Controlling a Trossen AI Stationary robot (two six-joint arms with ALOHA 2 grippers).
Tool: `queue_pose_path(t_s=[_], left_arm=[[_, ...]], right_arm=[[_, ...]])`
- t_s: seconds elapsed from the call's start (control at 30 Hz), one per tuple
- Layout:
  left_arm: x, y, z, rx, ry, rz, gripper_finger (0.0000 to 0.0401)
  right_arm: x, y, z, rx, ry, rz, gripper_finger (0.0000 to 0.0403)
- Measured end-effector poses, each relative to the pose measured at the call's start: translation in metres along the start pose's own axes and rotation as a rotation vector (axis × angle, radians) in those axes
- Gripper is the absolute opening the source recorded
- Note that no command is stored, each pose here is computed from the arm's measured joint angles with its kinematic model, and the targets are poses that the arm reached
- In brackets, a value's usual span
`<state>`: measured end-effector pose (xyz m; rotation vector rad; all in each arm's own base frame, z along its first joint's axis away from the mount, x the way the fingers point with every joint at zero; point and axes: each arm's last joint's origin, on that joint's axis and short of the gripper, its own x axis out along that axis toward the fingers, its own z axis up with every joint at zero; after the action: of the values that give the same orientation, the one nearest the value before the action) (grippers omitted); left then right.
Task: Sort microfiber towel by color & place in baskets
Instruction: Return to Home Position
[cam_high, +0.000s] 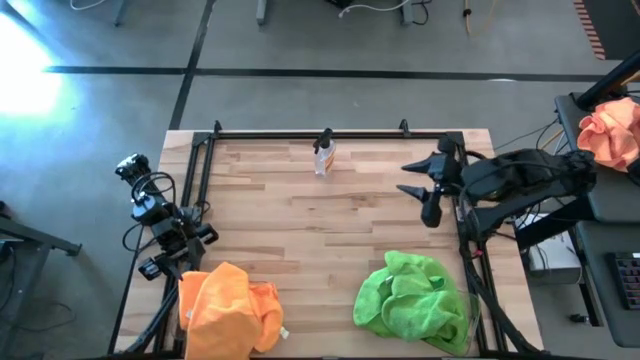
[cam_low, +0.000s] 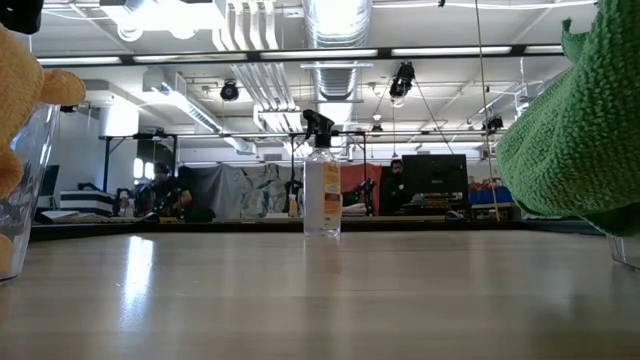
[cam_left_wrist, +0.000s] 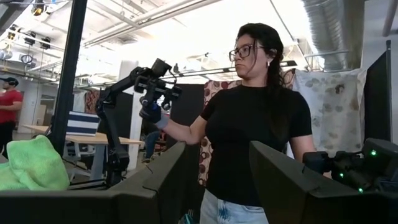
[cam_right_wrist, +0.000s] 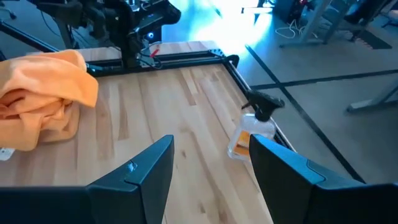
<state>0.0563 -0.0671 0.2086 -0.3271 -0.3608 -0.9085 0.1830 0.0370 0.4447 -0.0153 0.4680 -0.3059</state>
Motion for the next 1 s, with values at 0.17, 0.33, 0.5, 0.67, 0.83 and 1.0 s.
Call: queue_pose_path(t_s=[0.17, 0.33, 0.5, 0.67, 0.83, 1.0], left_arm=[[0.0, 0.0, 0.0, 0.0, 0.0, 0.0, 0.0158], [0.0, 0.0, 0.0, 0.008, 0.0, 0.001, 0.0158], [0.0, 0.0, 0.0, 0.011, 0.0, 0.001, 0.0158], [0.0, 0.0, 0.0, 0.011, 0.0, 0.002, 0.0158], [0.0, 0.0, 0.0, 0.011, -0.001, 0.004, 0.0158], [0.0, 0.0, 0.0, 0.011, 0.0, 0.004, 0.0158]], right_arm=[[-0.006, -0.009, -0.024, 0.045, -0.003, 0.001, 0.0206], [-0.006, -0.013, -0.049, 0.084, -0.049, 0.04, 0.0206], [0.0, -0.013, -0.071, 0.101, -0.123, 0.099, 0.0206], [0.004, -0.014, -0.092, 0.13, -0.18, 0.144, 0.0206], [0.008, -0.014, -0.109, 0.151, -0.224, 0.188, 0.0206], [0.006, -0.016, -0.123, 0.166, -0.263, 0.244, 0.0206]])
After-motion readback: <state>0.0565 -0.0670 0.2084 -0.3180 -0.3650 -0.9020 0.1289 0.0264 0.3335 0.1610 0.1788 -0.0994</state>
